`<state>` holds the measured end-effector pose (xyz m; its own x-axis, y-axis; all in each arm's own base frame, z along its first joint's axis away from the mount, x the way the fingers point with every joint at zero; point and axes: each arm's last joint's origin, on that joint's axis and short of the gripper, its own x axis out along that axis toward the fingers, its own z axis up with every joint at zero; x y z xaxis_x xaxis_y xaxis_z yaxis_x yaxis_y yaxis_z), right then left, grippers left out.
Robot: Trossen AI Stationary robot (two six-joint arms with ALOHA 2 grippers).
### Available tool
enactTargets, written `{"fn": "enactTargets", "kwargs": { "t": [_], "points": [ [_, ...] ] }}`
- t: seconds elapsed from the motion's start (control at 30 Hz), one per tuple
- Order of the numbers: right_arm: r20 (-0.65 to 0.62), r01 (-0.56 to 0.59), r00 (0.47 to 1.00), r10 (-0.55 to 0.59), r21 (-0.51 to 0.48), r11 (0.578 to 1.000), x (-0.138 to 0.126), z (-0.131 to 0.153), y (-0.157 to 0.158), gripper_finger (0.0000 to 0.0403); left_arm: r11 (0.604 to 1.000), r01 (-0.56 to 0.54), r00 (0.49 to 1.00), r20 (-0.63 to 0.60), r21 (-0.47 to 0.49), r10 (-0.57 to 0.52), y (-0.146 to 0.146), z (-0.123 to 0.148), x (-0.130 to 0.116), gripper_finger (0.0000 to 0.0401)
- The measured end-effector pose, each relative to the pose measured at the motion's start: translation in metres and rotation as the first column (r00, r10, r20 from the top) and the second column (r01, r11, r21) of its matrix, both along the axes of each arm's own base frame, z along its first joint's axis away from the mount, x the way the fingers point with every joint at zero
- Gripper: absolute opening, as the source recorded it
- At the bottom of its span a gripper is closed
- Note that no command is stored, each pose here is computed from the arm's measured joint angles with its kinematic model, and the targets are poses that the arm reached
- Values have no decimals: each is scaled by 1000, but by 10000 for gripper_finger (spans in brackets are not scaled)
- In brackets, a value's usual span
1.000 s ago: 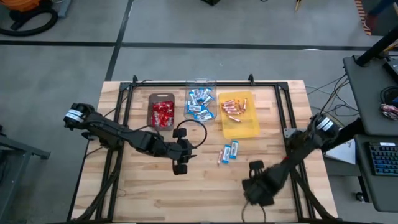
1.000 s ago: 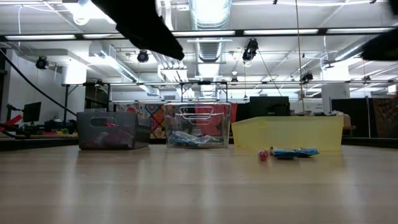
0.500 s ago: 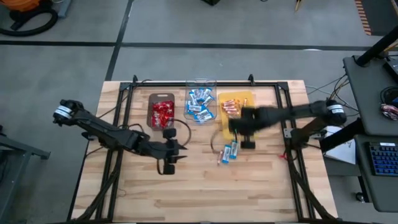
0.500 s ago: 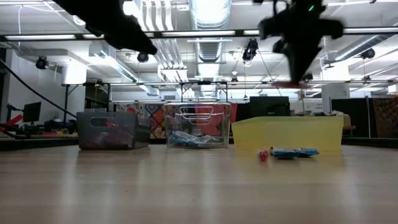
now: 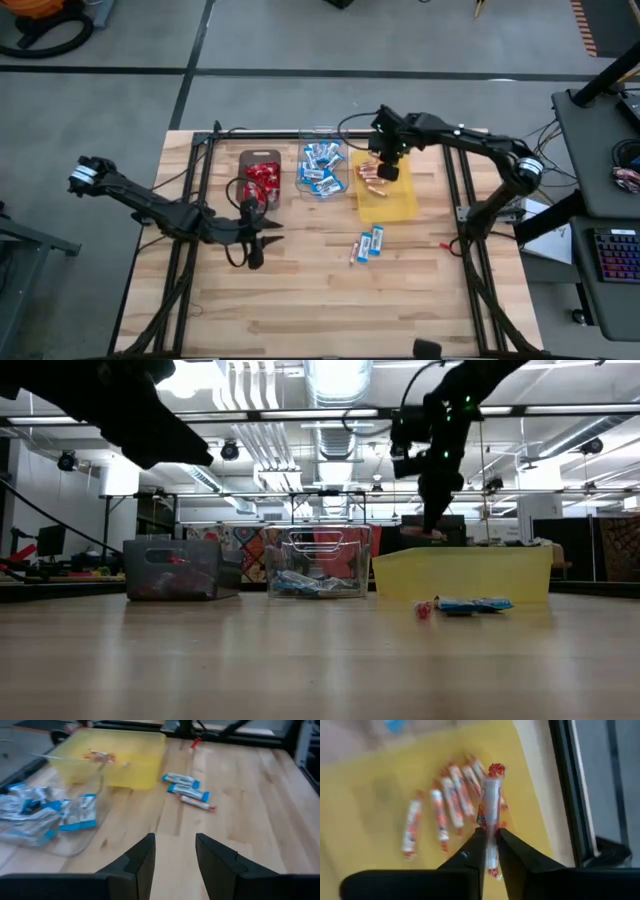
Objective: Sort candy
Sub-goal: Put the white-red candy into the yellow bin, then put the white chocolate into the transparent bin
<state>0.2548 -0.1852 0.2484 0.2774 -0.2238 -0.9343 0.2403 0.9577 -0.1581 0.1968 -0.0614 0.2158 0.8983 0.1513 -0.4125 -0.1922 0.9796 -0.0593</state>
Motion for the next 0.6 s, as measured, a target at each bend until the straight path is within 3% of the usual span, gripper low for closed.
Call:
{"fn": "enactTargets", "kwargs": {
  "t": [0.17, 0.27, 0.37, 0.47, 0.6],
  "points": [
    [-65, 36, 997, -33, 44, 998, 0, -21, -18, 100, 998, -57, 998, 32, 5, 57, 3, -3, -4, 125],
    [-83, 47, 996, -42, 59, 997, 1, -21, -20, 127, 998, -68, 996, 54, 0, 68, 3, 0, -3, 125],
    [-62, 127, 991, -121, 107, 986, 1, -14, -17, 143, 997, -71, 995, 63, -10, 72, 3, 3, -2, 125],
    [23, 189, 979, -204, 287, 939, 0, -3, -4, 150, 997, -72, 995, 69, -16, 73, 3, 5, -2, 125],
    [96, 169, 962, -257, 531, 830, 1, 14, 25, 146, 996, -78, 993, 84, -40, 81, 2, 6, 0, 125]
  ]
}}
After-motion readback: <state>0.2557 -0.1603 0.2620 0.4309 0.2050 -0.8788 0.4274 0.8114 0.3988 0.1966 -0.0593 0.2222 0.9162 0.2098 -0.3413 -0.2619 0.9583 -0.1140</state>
